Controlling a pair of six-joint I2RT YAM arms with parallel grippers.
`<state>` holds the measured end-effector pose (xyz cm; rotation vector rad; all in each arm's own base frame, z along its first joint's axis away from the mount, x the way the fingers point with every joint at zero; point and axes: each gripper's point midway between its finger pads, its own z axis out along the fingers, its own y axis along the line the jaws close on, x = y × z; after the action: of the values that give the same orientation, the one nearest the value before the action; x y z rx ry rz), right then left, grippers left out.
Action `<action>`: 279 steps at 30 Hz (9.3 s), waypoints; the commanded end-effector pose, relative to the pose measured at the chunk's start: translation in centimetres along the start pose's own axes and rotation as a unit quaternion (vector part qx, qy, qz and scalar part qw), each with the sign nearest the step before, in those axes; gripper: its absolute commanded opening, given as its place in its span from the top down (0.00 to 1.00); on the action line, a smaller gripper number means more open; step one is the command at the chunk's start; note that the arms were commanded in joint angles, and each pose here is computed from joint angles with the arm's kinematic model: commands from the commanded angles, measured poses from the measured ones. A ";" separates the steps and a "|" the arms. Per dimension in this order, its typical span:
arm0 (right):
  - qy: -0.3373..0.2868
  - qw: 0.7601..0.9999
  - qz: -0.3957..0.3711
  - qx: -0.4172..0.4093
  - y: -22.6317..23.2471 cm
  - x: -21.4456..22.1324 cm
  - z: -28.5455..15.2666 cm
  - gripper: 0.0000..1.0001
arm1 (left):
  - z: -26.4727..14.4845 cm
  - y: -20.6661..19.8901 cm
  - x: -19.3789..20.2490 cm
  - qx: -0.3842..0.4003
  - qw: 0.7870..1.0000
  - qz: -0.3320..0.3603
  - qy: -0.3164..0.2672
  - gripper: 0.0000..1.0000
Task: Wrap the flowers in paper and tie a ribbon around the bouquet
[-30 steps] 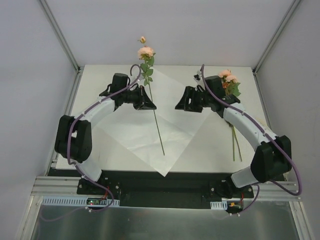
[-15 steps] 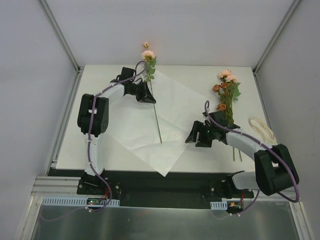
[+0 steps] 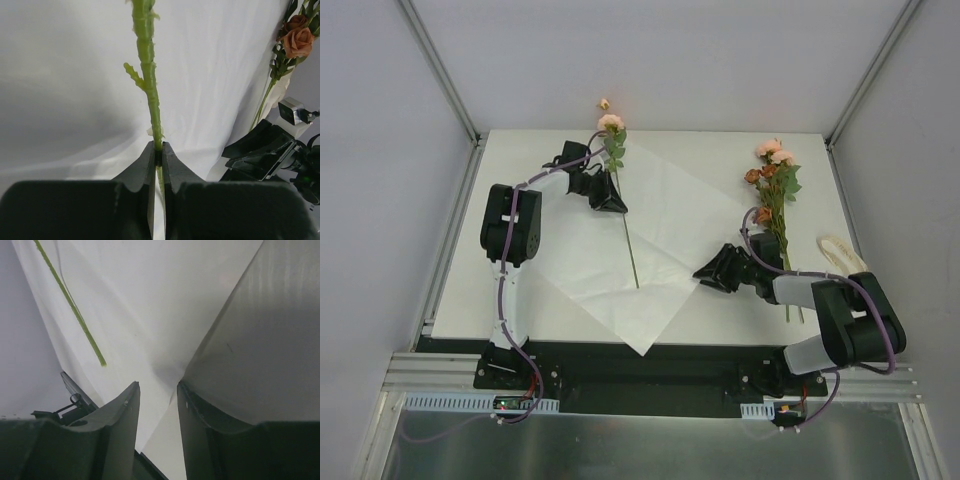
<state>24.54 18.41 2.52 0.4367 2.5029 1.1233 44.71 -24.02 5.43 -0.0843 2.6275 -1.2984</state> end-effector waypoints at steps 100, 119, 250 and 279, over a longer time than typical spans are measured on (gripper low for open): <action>0.103 0.956 -0.272 -0.048 17.3 0.1 8.4 0.53 | -9.4 2.8 18.2 -0.139 0.989 -0.022 -0.048 1.00; 0.169 0.952 -0.256 -0.012 13.1 4.7 12.6 0.71 | -6.5 6.1 22.0 -0.164 0.984 -0.071 -0.006 1.00; -0.024 0.838 -0.093 0.537 -15.0 -12.4 -17.7 0.69 | -12.1 -15.1 28.2 0.149 0.955 0.246 0.077 0.25; 0.017 0.891 -0.162 0.423 -15.3 -14.5 -11.6 0.70 | -12.2 -15.4 28.0 0.143 0.959 0.231 0.081 0.24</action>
<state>28.57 -6.11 1.69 0.2590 2.8589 -0.2813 14.19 -27.80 19.25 0.6442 2.3704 -1.5007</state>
